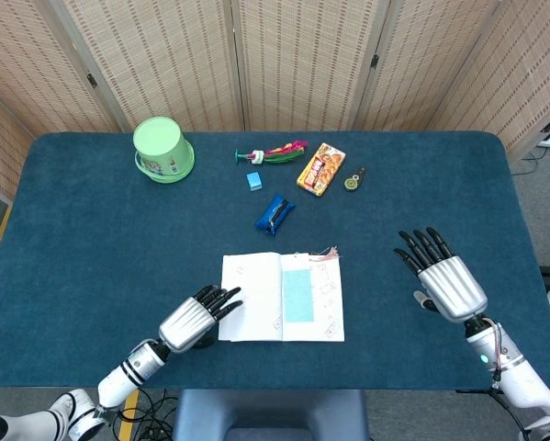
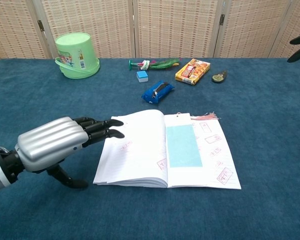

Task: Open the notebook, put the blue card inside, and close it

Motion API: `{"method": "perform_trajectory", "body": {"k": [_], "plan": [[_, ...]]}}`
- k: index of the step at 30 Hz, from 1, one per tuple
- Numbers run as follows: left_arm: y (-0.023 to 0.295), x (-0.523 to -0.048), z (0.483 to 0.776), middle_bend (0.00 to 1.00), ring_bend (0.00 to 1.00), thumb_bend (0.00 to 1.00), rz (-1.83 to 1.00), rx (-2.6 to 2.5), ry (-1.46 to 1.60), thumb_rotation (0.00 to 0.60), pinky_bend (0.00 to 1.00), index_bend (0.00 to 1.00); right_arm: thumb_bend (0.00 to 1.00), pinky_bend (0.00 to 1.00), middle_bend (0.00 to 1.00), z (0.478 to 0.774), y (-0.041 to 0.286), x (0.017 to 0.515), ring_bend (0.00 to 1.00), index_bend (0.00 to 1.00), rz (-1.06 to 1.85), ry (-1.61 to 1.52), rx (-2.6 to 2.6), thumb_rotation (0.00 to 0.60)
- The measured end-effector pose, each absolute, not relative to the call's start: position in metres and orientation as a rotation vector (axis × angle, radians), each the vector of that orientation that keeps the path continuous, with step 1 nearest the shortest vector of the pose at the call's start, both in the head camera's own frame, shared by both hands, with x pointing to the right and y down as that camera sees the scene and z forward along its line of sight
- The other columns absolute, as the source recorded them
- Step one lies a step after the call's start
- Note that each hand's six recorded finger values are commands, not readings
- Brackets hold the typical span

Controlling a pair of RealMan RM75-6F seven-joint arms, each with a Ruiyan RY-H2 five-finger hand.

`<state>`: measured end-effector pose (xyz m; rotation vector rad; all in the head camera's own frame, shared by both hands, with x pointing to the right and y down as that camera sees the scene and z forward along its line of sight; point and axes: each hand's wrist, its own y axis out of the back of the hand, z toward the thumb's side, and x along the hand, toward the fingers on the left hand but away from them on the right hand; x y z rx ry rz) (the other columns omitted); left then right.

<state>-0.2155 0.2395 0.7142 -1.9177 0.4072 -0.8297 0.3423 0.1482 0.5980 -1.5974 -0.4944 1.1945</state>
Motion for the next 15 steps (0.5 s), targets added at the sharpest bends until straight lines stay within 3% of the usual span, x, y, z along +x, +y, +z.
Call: {"method": "perform_trajectory", "body": {"k": [15], "plan": [[0.2408,-0.2056,0.7196,0.06,0.18,0.14,-0.835,-1.936,0.417,0.600,0.21,0.14,0.14,0.00,0.02,0.5980,0.1487,0.3471,0.00,0.17,1.199,-0.508,-1.594,0.600]]}}
